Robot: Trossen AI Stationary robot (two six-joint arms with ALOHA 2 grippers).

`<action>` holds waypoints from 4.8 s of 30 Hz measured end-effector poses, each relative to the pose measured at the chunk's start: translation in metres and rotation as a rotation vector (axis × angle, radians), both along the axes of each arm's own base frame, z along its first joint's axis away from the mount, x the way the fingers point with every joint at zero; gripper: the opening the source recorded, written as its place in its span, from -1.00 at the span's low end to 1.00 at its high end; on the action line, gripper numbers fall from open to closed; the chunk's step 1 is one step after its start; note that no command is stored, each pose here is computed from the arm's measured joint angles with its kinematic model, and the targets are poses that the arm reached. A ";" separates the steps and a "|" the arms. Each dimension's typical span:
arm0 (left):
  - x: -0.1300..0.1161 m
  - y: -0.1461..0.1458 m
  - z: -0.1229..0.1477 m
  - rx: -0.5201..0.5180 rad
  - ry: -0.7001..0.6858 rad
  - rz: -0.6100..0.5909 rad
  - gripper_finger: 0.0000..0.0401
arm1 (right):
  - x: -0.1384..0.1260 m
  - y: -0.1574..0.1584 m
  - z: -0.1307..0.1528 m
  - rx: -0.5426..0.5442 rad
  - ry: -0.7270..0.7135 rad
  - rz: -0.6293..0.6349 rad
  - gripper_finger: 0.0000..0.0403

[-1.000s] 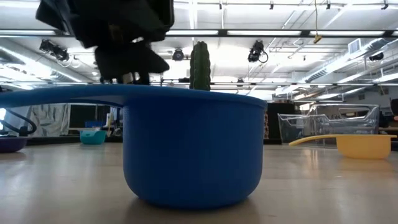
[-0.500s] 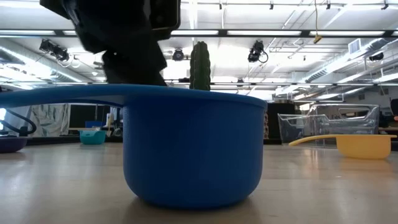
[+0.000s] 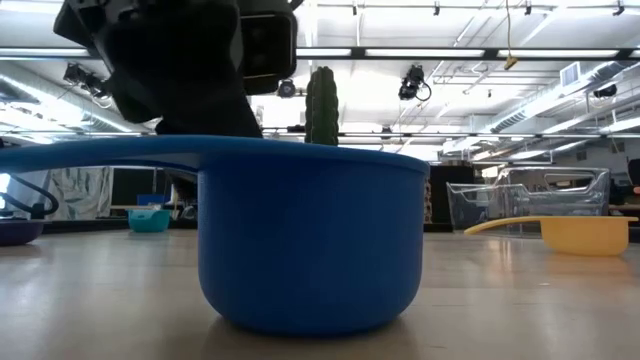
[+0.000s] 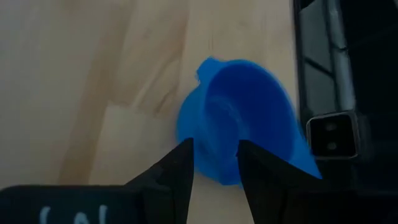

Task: Nest measuring cups in basket
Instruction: Stack the blue measuring cup on top of the orange measuring cup

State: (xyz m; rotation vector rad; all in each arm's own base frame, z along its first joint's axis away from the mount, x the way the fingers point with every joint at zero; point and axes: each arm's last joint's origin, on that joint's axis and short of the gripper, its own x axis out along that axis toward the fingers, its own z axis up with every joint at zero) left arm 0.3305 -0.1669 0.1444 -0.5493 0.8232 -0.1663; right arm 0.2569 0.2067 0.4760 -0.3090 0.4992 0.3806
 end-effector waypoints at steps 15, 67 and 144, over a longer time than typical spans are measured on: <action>0.006 -0.002 -0.026 -0.010 0.051 0.034 -0.45 | 0.000 -0.001 -0.001 -0.009 0.010 0.000 -0.95; 0.091 0.095 0.178 0.517 -0.064 0.668 -0.90 | 0.000 -0.001 -0.096 0.057 0.512 -0.447 -0.91; 0.101 0.177 0.227 0.483 -0.371 0.934 -0.90 | 0.038 -0.100 -0.148 -0.140 0.010 -1.350 -0.33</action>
